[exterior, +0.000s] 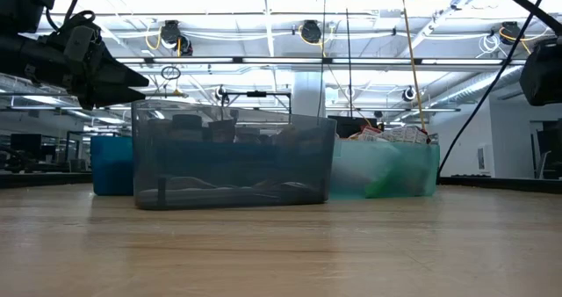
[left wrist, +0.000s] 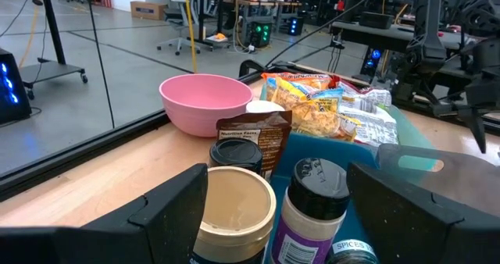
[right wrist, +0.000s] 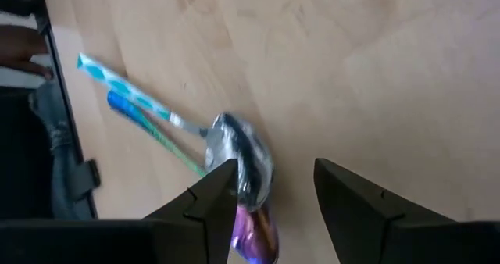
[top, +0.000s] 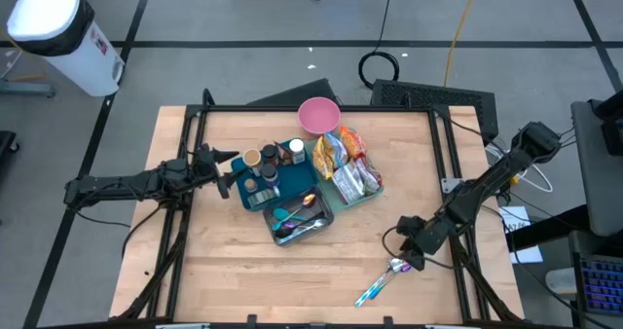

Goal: Pick & Place Food Item
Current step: Put the white spoon into the black bin

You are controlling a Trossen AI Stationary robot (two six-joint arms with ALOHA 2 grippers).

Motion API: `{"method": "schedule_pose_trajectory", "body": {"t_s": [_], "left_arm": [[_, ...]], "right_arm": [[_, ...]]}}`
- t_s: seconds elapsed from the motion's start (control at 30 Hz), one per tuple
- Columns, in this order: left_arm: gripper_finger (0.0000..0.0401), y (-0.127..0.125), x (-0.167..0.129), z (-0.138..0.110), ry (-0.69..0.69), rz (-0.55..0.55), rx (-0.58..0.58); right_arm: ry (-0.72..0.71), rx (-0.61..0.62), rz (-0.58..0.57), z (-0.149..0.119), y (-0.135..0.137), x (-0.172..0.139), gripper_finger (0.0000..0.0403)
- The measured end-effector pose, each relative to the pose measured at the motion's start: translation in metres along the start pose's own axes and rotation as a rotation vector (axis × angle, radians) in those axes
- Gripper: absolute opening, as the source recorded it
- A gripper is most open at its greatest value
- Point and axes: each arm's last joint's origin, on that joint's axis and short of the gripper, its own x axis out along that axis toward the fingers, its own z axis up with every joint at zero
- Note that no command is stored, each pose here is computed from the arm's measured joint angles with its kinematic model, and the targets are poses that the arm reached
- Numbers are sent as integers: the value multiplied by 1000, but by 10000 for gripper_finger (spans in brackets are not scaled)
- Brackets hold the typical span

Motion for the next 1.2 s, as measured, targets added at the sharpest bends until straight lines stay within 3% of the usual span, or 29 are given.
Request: {"method": "schedule_pose_trajectory", "body": {"t_s": [0.17, 0.37, 0.73, 0.83, 1.0, 1.2], "left_arm": [[308, 0, 0, 0, 0, 0, 0], [308, 0, 0, 0, 0, 0, 0], [308, 0, 0, 0, 0, 0, 0], [308, 0, 0, 0, 0, 0, 0], [308, 0, 0, 0, 0, 0, 0], [308, 0, 0, 0, 0, 0, 0]], "right_arm": [[37, 40, 21, -1, 1, 2, 144], [22, 8, 65, 1, 6, 8, 109], [35, -8, 5, -1, 1, 17, 35], [-10, -39, 11, 1, 3, 16, 9], [-137, -146, 76, 9, 12, 15, 3], [-427, -301, 184, 27, 30, 8, 1]]}}
